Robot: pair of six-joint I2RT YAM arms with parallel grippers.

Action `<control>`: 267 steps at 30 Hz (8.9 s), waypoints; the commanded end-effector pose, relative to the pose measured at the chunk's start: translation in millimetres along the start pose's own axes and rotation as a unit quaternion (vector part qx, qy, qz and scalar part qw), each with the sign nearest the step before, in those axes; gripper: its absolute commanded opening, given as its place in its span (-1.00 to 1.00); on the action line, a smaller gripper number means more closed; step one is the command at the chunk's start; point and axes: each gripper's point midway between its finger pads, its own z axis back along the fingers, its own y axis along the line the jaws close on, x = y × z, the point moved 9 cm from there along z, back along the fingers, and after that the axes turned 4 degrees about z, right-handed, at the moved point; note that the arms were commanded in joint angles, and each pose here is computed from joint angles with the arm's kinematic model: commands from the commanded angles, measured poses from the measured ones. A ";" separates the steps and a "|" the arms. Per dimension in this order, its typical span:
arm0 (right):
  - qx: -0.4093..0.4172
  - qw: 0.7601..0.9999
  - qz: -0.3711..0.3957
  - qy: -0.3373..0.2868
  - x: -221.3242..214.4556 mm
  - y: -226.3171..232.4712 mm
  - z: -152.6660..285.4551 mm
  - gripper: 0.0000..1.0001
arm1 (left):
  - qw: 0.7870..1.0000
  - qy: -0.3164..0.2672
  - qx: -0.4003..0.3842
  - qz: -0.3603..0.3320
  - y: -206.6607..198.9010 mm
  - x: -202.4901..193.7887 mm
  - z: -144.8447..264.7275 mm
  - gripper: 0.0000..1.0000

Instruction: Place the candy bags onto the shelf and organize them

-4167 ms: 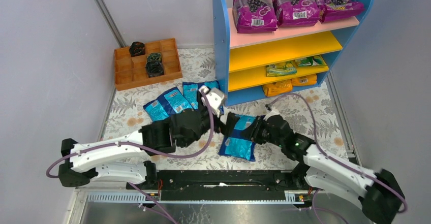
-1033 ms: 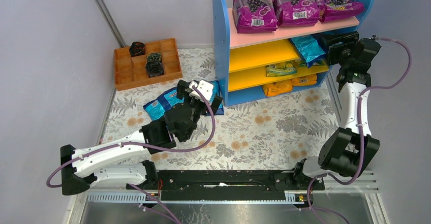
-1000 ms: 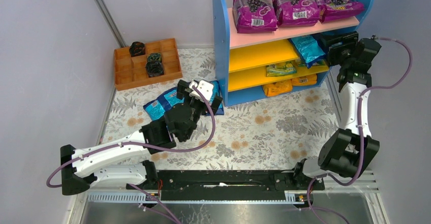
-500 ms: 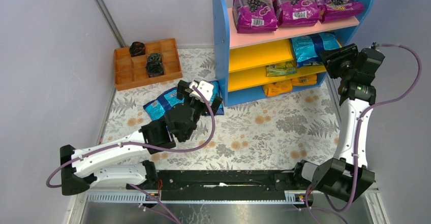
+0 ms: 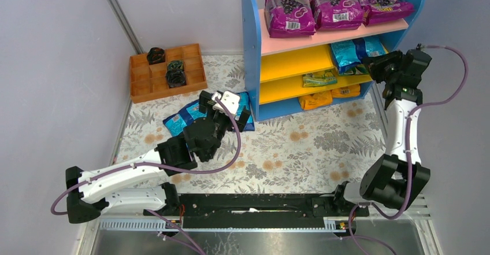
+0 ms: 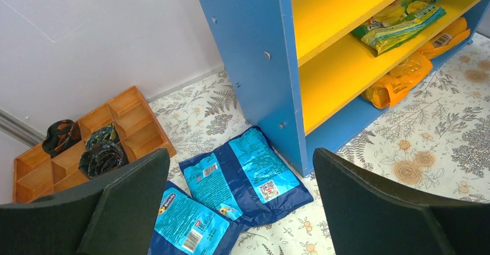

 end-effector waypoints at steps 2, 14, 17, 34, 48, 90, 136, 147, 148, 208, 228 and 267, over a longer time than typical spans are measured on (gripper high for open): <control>0.071 0.996 0.038 -0.046 31.0 36.3 -2.0 -0.69 | 0.999 -0.035 -0.002 0.041 5.8 24.5 4.0 0.97; 0.083 0.995 0.032 -0.050 50.1 41.6 -32.0 -0.68 | 0.999 -0.034 -0.002 0.039 5.0 24.0 3.1 0.98; 0.081 0.995 0.025 -0.045 48.0 37.0 -38.5 -0.69 | 0.999 -0.032 0.000 0.035 4.8 23.2 2.5 0.97; 0.066 0.996 0.043 -0.038 24.7 23.4 -28.7 -0.27 | 0.999 -0.027 0.002 0.030 2.3 19.8 0.2 0.97; 0.031 0.988 0.149 -0.006 -39.3 -6.9 63.1 0.96 | 1.000 -0.020 0.001 0.019 -4.7 10.0 -5.7 0.97; 0.225 0.904 0.206 0.300 -332.4 -72.4 57.6 1.00 | 0.727 0.316 0.303 0.529 131.3 -211.7 30.2 0.95; 0.258 0.873 0.003 0.415 -382.2 -36.9 69.5 1.00 | 0.695 0.302 -0.024 0.652 24.6 -187.6 30.6 -1.00; 0.212 0.858 -0.029 0.467 -440.7 -28.2 76.4 1.00 | 0.700 0.332 -0.119 0.621 -22.4 -178.0 32.1 -1.00; 0.204 0.858 -0.030 0.470 -447.3 -29.3 78.5 1.00 | 0.700 0.333 -0.127 0.619 -25.2 -176.7 32.4 -1.00; 0.123 0.944 0.299 0.066 -174.5 61.6 205.0 -1.00 | 0.989 -0.062 0.000 0.136 44.9 59.6 -15.5 0.83; 0.215 0.970 -0.036 -0.109 -116.2 182.6 207.0 -1.00 | 0.987 -0.080 0.029 0.133 58.5 43.2 -0.3 0.83; 0.215 0.949 -0.185 -0.138 -131.8 168.4 67.1 -1.00 | 0.989 -0.067 0.001 0.134 49.2 39.8 -5.8 0.83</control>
